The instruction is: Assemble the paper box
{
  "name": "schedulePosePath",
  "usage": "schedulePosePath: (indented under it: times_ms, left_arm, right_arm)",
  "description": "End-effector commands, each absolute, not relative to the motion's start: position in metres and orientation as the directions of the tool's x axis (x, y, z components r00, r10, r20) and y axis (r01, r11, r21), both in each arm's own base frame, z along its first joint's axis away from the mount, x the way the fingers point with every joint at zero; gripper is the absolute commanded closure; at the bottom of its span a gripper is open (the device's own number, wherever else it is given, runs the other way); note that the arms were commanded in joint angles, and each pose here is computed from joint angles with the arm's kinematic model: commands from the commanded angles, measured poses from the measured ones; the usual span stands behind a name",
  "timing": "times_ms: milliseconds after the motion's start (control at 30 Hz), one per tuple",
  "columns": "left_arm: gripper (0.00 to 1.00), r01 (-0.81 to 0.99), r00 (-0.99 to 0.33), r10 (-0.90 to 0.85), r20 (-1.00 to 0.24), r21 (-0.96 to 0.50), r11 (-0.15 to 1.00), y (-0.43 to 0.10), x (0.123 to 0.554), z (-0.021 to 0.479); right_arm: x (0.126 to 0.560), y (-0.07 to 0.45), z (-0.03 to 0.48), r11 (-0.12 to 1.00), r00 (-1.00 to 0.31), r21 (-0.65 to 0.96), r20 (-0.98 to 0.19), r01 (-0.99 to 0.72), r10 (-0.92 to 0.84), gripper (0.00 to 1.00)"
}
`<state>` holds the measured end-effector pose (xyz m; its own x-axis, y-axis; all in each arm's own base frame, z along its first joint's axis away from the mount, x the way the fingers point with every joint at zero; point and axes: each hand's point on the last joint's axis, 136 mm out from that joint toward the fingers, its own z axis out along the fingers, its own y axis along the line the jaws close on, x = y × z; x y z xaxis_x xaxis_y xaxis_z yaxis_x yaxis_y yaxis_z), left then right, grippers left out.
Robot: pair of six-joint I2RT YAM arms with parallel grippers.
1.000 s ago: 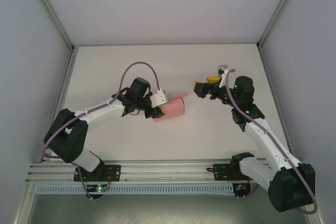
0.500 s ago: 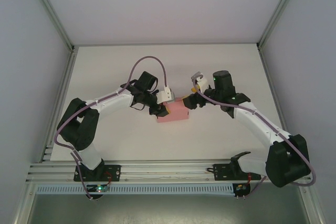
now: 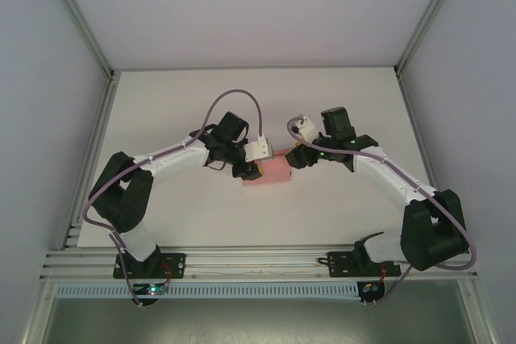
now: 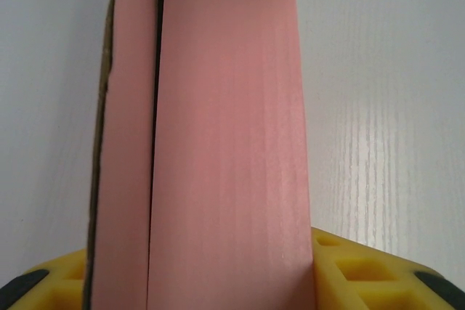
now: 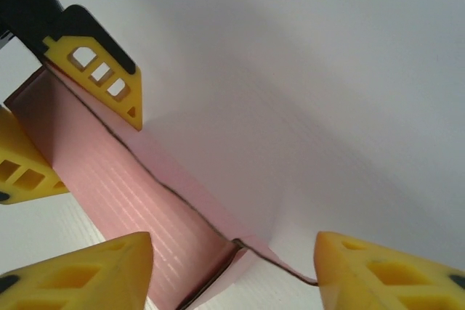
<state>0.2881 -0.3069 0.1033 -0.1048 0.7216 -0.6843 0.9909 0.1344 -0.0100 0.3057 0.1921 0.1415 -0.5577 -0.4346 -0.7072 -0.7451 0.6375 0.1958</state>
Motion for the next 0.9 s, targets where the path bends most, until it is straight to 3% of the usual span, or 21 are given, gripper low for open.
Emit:
schedulePosePath:
  times_ms: [0, 133, 633, 800, 867]
  left_arm:
    - [0.54, 0.985, -0.145, 0.811, -0.567, -0.003, 0.174, -0.287, 0.284, 0.072]
    - [0.55, 0.987, -0.135, 0.816, -0.562, 0.001, 0.164, -0.288, 0.281, 0.072]
    - [0.58, 0.985, -0.146, 0.823, -0.549, 0.001, 0.175, -0.289, 0.285, 0.07]
    - [0.58, 0.984, -0.144, 0.821, -0.552, 0.008, 0.178, -0.291, 0.286, 0.072]
    - [0.59, 0.984, -0.14, 0.817, -0.559, 0.013, 0.178, -0.292, 0.286, 0.074]
  right_arm:
    - [0.308, 0.19, 0.142, 0.62, -0.55, 0.191, -0.696, -0.761, -0.461, 0.43]
    - [0.315, 0.185, 0.139, 0.629, -0.557, 0.187, -0.691, -0.754, -0.462, 0.43]
    - [0.292, 0.198, 0.152, 0.576, -0.579, 0.288, -0.698, -0.765, -0.421, 0.91]
    - [0.287, 0.206, 0.152, 0.601, -0.665, 0.381, -0.651, -0.703, -0.366, 0.97]
    - [0.287, 0.207, 0.147, 0.624, -0.697, 0.4, -0.627, -0.671, -0.348, 0.9]
